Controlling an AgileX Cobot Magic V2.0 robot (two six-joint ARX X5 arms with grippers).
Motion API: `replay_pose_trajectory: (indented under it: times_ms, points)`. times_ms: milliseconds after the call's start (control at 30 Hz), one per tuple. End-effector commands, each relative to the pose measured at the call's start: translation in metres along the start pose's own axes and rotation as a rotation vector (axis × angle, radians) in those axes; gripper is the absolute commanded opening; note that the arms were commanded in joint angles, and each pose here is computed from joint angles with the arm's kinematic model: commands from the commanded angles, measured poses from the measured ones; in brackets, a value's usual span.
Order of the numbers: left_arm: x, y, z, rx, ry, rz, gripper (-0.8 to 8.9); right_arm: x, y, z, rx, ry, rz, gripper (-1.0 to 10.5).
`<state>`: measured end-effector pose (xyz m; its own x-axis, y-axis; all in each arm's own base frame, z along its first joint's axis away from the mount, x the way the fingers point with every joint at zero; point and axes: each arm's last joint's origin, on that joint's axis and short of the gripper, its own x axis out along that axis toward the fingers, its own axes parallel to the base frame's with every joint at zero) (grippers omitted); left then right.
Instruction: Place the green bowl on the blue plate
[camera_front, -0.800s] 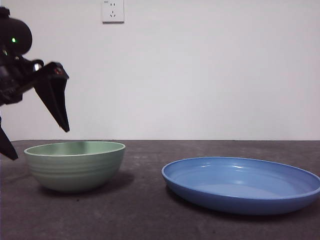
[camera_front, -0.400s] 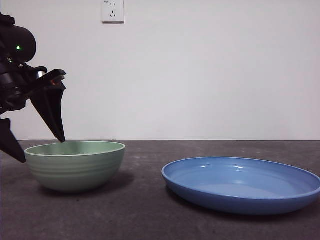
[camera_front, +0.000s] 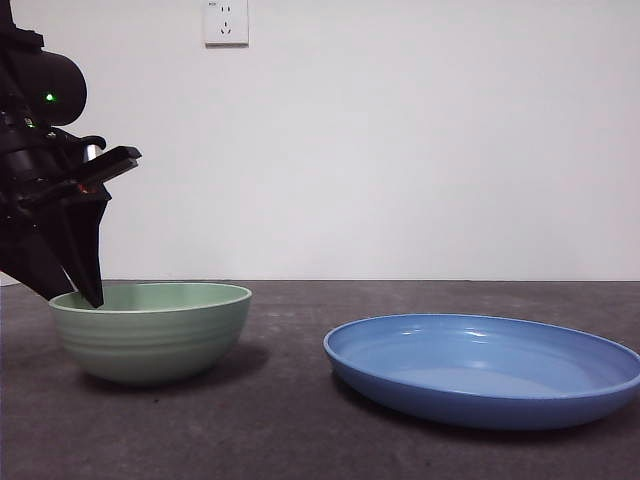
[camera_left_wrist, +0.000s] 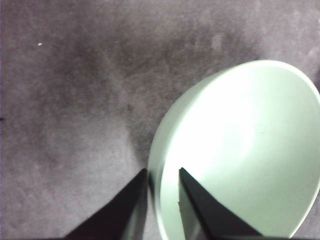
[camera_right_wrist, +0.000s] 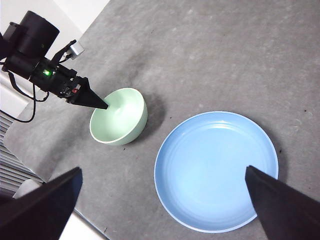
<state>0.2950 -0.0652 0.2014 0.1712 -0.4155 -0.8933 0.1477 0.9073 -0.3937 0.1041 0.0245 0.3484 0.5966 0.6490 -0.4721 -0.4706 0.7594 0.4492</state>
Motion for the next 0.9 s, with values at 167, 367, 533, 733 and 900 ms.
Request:
replay_pose_trajectory:
  times_ms: [167, 367, 533, 733, 900]
  points:
    - [0.003, 0.000, 0.005, 0.004, 0.003, 0.005, 0.14, -0.002, 0.003, 0.004, -0.021, -0.012, 0.005, 5.2]
    - [-0.004, -0.006, 0.011, 0.009, -0.010, 0.002, 0.14, -0.002, 0.003, 0.004, -0.021, -0.012, 0.005, 5.2]
    - [-0.022, -0.036, 0.025, 0.061, -0.050, 0.067, 0.15, -0.002, 0.003, 0.004, -0.020, -0.012, 0.005, 5.2]
    - [-0.031, -0.094, 0.032, 0.201, -0.110, 0.076, 0.15, -0.002, 0.003, 0.004, -0.020, -0.012, 0.005, 5.2]
    - [-0.014, -0.143, 0.037, 0.305, -0.080, 0.046, 0.15, -0.002, 0.003, 0.004, -0.019, -0.011, 0.005, 5.2]
